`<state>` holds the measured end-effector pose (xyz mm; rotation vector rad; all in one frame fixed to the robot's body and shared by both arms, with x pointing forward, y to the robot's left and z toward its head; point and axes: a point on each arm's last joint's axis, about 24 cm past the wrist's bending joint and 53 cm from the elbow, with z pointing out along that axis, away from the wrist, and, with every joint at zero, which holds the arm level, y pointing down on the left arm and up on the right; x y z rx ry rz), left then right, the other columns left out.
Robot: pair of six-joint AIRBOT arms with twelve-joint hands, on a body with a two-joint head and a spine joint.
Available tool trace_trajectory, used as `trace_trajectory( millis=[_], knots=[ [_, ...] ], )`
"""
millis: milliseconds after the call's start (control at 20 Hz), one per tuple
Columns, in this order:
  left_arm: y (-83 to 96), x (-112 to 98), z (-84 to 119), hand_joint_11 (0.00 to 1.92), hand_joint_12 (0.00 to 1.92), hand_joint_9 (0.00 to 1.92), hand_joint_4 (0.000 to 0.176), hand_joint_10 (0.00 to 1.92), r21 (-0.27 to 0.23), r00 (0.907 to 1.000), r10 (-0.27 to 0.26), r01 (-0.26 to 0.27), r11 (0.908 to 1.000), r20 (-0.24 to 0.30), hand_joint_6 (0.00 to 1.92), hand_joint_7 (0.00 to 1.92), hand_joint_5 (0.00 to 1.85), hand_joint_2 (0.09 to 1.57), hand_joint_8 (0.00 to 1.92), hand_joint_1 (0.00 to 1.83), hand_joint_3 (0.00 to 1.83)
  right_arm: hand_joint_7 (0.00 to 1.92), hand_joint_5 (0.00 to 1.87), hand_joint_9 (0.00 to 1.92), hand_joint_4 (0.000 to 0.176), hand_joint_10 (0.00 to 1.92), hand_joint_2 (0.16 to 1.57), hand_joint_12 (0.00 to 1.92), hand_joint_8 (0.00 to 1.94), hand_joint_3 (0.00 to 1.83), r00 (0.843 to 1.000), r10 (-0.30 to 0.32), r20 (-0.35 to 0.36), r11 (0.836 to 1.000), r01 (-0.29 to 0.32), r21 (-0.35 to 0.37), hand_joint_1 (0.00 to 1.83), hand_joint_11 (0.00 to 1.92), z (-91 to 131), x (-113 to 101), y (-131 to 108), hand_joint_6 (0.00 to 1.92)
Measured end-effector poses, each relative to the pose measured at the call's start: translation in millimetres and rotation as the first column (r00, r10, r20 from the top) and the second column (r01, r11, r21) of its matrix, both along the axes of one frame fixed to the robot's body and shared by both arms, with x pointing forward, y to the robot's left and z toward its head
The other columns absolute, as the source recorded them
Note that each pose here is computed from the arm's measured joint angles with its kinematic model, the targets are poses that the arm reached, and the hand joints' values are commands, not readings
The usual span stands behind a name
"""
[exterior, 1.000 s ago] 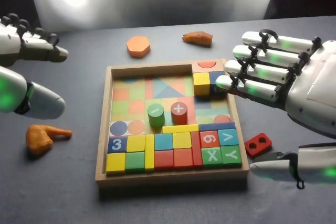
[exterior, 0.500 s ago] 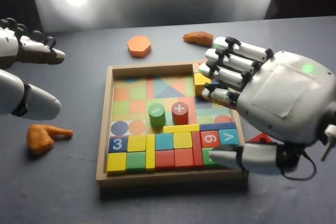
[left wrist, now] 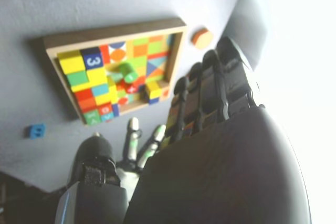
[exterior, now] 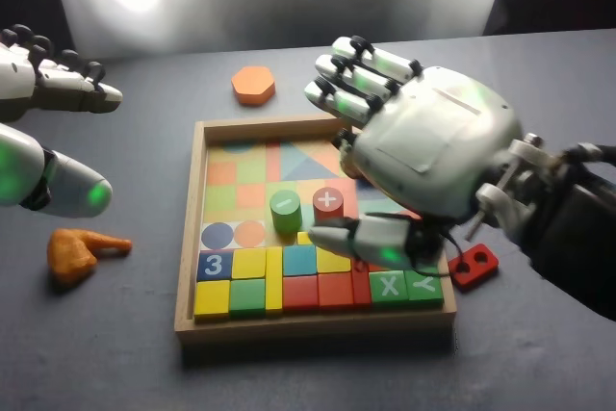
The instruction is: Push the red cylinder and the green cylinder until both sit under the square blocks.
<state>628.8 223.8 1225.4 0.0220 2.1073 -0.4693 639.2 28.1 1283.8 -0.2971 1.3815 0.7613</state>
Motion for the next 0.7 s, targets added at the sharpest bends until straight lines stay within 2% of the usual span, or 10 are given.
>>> trace_trajectory(
  millis=[150, 250, 300, 350, 500, 600, 700],
  knots=[
    [1.0, 0.3, -0.2, 0.0, 0.2, 0.05, 0.011, 0.0, 0.005, 1.0, 0.002, -0.002, 1.0, 0.001, 0.0, 0.06, 0.03, 1.19, 0.0, 0.0, 0.0, 0.19, 0.96, 0.01, 0.0, 0.0, 1.15, 0.0, 0.01, 0.0, 1.0, -0.001, -0.027, 0.999, 0.002, 0.054, 0.03, 0.0, 5.5, 9.9, 5.7, 0.02],
    [0.1, 0.0, 0.0, 0.0, 0.32, 0.07, 0.007, 0.01, 0.0, 1.0, 0.0, 0.0, 1.0, 0.0, 0.01, 0.08, 0.06, 1.2, 0.01, 0.0, 0.0, 0.2, 0.96, 0.03, 0.0, 0.01, 1.15, 0.0, 0.01, 0.0, 0.997, -0.006, -0.081, 0.994, 0.015, 0.104, 0.05, 0.0, 4.8, 19.0, 8.0, 0.02],
    [-0.1, -0.1, 0.0, 0.0, 0.33, 0.08, 0.006, 0.01, -0.001, 1.0, 0.0, 0.0, 1.0, 0.0, 0.01, 0.09, 0.06, 1.2, 0.01, 0.0, 0.0, 0.22, 0.97, 0.04, 0.0, 0.02, 1.15, 0.0, 0.02, 0.0, 0.996, -0.008, -0.088, 0.994, 0.018, 0.106, 0.06, 0.0, 3.4, 20.6, 8.0, 0.02],
    [0.2, -0.1, -0.2, 0.0, 0.33, 0.07, 0.013, 0.01, 0.001, 1.0, 0.0, 0.0, 1.0, -0.001, 0.01, 0.08, 0.06, 1.19, 0.0, 0.0, 0.0, 0.22, 0.96, 0.04, 0.0, 0.01, 1.15, 0.0, 0.01, 0.0, 0.991, -0.006, -0.135, 0.993, 0.022, 0.118, 0.06, 0.0, -3.0, 25.0, 8.7, 0.01],
    [0.6, -0.1, -0.5, 0.0, 0.31, 0.07, 0.008, 0.0, 0.004, 1.0, 0.001, -0.001, 1.0, -0.001, 0.0, 0.07, 0.06, 1.19, 0.0, 0.0, 0.0, 0.22, 0.95, 0.03, 0.0, 0.01, 1.14, 0.0, 0.01, 0.0, 0.976, 0.004, -0.219, 0.989, 0.028, 0.145, 0.04, 0.0, -10.1, 33.6, 10.6, 0.01],
    [0.5, -0.2, -0.7, 0.0, 0.32, 0.07, 0.009, 0.0, 0.003, 1.0, 0.001, -0.001, 1.0, -0.002, 0.0, 0.07, 0.03, 1.2, 0.0, 0.0, 0.0, 0.21, 0.95, 0.01, 0.0, 0.0, 1.14, 0.0, 0.0, 0.0, 0.97, 0.022, -0.241, 0.987, 0.017, 0.159, 0.02, 0.0, -6.3, 36.0, 15.1, 0.01],
    [0.6, -0.2, -0.6, 0.0, 0.31, 0.07, 0.007, 0.0, 0.004, 1.0, 0.001, -0.001, 1.0, -0.002, 0.01, 0.08, 0.04, 1.2, 0.0, 0.0, 0.0, 0.2, 0.95, 0.0, 0.0, 0.0, 1.15, 0.0, 0.0, 0.0, 0.956, 0.05, -0.287, 0.982, 0.005, 0.188, 0.01, 0.0, -0.7, 38.7, 20.5, 0.01]
  ],
)
